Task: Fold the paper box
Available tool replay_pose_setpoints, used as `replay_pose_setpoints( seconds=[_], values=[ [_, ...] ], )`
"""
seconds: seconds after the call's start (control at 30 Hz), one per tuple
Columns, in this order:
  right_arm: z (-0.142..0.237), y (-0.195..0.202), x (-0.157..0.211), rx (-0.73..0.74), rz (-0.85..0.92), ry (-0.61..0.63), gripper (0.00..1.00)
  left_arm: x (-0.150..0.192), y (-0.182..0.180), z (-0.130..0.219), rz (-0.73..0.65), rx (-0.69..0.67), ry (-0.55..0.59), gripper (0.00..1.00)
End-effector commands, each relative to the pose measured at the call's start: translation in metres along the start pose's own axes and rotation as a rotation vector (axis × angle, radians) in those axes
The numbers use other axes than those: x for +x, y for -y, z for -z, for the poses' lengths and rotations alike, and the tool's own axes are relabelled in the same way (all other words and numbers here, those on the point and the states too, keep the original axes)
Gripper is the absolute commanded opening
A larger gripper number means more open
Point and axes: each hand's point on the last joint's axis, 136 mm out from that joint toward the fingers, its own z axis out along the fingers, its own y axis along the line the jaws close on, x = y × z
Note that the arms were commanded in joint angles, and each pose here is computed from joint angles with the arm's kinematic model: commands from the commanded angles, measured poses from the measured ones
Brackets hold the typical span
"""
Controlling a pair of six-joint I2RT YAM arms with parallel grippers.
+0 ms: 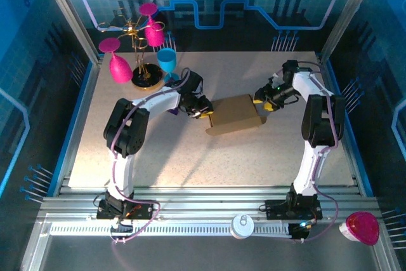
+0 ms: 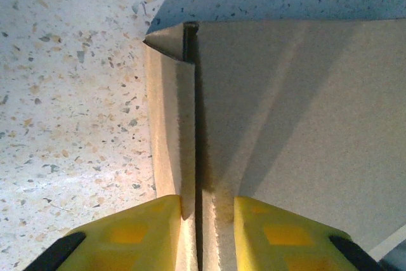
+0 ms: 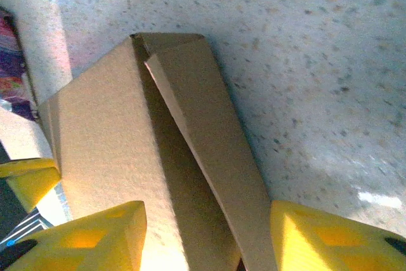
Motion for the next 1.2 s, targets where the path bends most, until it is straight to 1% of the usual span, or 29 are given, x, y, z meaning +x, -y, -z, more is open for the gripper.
replay_pose_setpoints(
  seconds=[0.0,0.2,0.3,0.37,0.57,0.7,0.83,0.87,1.0,1.17],
  values=[
    [-0.004,-0.015,-0.004,-0.128,0.069,0.019,0.63,0.008,-0.024,-0.017,-0.018,-0.07,-0.021,0.27],
    [-0.015,-0.005,0.001,-0.121,0.063,-0.032,0.65,0.01,-0.037,-0.018,-0.035,-0.109,-0.03,0.25],
    [-0.015,-0.004,0.001,-0.128,0.063,-0.03,0.65,0.012,-0.043,-0.018,-0.038,-0.124,-0.03,0.24],
    [-0.015,-0.003,0.003,-0.127,0.067,-0.038,0.66,0.012,-0.047,-0.018,-0.037,-0.13,-0.031,0.21],
    [-0.02,0.006,0.015,-0.108,0.059,-0.051,0.67,0.011,-0.058,-0.019,-0.041,-0.127,-0.034,0.2],
    [-0.021,0.013,0.021,-0.11,0.049,-0.049,0.68,0.011,-0.066,-0.018,-0.032,-0.13,-0.038,0.17],
    [-0.016,0.008,0.02,-0.175,0.051,-0.023,0.71,0.013,-0.075,-0.017,-0.034,-0.138,-0.051,0.16],
    [-0.016,0.005,0.02,-0.199,0.052,-0.026,0.74,0.014,-0.078,-0.017,-0.035,-0.142,-0.055,0.15],
    [-0.023,-0.013,0.023,-0.295,0.063,-0.064,0.76,0.015,-0.088,-0.015,-0.033,-0.154,-0.053,0.14],
    [-0.038,-0.021,0.032,-0.321,0.062,-0.121,0.76,0.016,-0.098,-0.014,-0.018,-0.161,-0.052,0.13]
  ],
)
